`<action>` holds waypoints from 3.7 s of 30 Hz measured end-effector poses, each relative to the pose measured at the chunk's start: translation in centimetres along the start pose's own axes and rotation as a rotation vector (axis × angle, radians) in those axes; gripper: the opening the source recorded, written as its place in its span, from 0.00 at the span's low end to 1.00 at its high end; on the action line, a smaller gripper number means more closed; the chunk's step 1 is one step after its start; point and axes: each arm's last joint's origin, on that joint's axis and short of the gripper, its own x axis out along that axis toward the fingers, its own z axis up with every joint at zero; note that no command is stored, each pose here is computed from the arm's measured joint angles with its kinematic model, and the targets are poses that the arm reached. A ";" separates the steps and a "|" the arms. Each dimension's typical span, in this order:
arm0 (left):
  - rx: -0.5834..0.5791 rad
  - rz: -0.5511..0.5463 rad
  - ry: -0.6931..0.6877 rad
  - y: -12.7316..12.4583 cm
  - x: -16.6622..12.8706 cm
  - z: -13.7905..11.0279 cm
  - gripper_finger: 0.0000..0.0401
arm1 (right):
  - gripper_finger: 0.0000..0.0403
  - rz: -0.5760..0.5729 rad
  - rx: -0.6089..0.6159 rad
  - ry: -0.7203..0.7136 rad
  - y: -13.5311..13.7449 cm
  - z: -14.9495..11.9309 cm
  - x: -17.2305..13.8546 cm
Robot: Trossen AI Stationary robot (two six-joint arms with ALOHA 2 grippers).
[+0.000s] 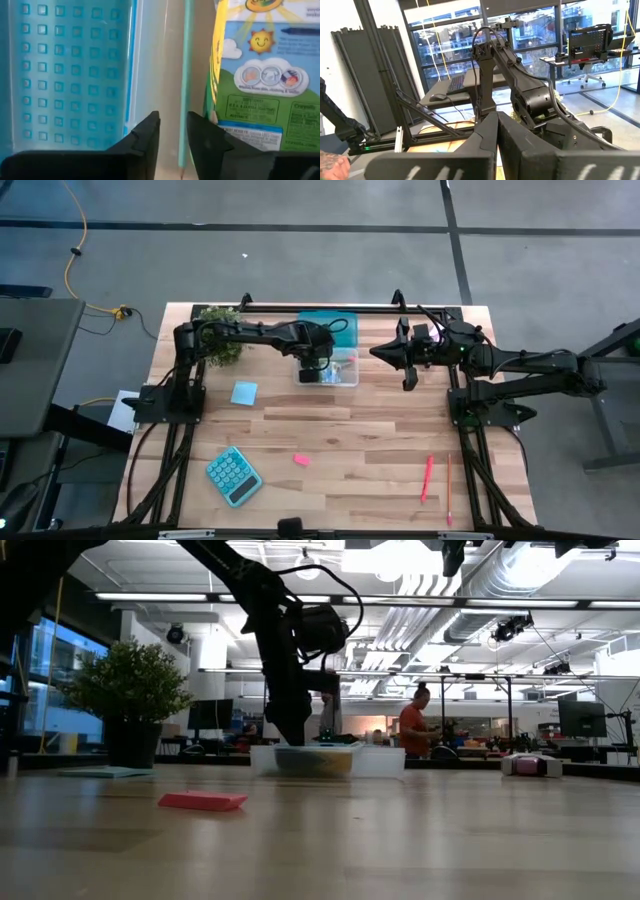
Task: Pack school essentials
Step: Put the blue pencil into the supply box, then put the orange pen into the supply box
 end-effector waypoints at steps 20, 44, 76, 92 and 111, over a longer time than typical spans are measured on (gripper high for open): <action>-0.399 -0.140 -0.599 2.9 -22.0 -0.7 0.29 | 0.00 0.043 -0.008 0.006 0.1 0.0 0.0; -0.455 -0.208 -1.440 -5.5 -25.8 -19.7 0.23 | 0.00 0.050 -0.014 -0.009 0.2 0.1 0.0; -0.432 -0.182 -1.366 -5.7 -25.0 -19.5 0.00 | 0.00 0.047 0.016 -0.023 0.2 0.3 0.0; -0.461 -0.175 -1.368 -5.6 -25.1 -19.7 0.00 | 0.51 -0.070 0.078 0.020 -0.3 -0.3 -0.1; -0.442 -0.128 -1.320 -5.6 -24.6 -19.7 0.00 | 0.51 -0.548 0.949 1.144 7.8 -4.2 -1.4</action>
